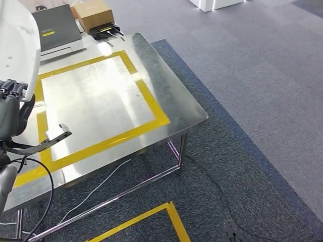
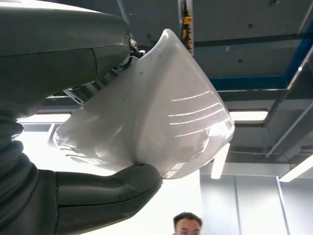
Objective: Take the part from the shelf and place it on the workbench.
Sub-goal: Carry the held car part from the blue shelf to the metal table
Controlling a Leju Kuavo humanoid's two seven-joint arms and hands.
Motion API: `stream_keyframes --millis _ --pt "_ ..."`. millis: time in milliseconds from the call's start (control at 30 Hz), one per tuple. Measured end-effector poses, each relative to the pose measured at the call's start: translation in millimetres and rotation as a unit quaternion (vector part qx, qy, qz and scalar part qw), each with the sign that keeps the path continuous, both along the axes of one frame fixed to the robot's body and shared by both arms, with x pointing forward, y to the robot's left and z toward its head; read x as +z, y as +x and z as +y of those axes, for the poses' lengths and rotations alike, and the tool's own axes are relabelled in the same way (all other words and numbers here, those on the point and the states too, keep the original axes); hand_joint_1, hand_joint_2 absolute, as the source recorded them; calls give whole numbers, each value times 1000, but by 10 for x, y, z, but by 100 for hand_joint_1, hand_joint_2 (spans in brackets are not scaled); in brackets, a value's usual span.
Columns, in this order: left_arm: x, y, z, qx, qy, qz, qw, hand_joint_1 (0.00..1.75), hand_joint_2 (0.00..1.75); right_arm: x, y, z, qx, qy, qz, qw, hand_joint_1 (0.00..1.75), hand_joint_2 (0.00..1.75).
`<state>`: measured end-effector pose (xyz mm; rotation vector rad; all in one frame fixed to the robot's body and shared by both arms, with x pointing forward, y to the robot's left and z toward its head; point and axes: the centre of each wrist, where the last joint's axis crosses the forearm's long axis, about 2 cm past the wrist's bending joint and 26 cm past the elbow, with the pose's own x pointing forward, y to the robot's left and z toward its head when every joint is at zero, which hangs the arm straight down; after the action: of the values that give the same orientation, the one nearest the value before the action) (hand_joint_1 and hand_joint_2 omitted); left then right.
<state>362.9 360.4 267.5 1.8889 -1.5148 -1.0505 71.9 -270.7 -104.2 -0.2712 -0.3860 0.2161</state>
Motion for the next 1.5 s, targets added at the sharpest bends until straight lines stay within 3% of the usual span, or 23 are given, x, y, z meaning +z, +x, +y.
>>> stream_keyframes --millis 1267,1500 --pt "-9 5 -63 -9 2 6 1000 175 175 3 32 -55 -15 4 -8 1000 0 0" --pt "14 84 -127 -3 2 21 1000 175 175 5 43 -54 -10 6 -6 1000 0 0"
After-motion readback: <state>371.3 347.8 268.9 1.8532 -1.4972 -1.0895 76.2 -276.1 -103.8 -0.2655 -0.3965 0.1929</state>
